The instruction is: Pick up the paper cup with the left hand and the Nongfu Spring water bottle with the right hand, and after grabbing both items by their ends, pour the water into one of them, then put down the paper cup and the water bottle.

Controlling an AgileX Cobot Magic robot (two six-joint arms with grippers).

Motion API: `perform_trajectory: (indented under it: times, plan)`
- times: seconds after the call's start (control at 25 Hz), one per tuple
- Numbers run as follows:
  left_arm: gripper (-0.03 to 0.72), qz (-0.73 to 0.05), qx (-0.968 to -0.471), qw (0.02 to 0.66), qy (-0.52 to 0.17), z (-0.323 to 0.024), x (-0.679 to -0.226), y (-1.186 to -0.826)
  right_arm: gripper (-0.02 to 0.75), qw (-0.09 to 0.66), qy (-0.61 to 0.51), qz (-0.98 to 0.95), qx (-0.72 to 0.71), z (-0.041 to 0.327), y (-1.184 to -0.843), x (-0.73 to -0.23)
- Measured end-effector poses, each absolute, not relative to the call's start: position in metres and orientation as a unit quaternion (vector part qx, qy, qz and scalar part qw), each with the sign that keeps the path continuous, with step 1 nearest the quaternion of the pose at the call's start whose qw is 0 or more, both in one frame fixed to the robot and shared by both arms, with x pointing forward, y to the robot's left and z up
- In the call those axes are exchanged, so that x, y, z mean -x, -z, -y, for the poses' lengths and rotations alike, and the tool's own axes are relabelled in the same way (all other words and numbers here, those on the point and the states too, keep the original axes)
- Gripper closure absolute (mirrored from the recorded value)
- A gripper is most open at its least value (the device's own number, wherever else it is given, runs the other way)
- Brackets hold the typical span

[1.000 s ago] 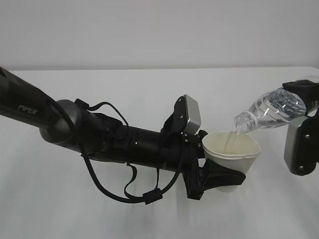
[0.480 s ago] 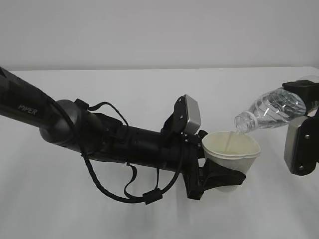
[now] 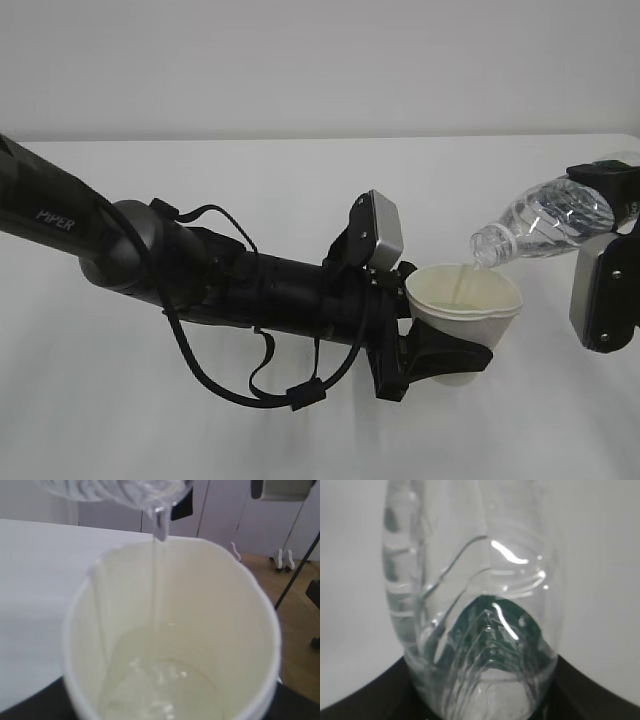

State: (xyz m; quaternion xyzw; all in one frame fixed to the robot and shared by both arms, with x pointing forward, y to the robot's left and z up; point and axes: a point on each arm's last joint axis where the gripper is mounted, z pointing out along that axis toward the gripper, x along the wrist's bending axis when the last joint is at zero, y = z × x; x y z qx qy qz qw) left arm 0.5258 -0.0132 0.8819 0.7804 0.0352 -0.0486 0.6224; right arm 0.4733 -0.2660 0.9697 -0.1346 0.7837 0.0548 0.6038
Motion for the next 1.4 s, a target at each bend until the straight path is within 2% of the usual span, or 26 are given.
perform_trajectory:
  times: [1.4]
  plan:
    - [0.265, -0.034, -0.781, 0.622, 0.049, 0.0132, -0.5256, -0.8818, 0.333, 0.604, -0.055, -0.783, 0.135, 0.2659, -0.9698, -0.4733]
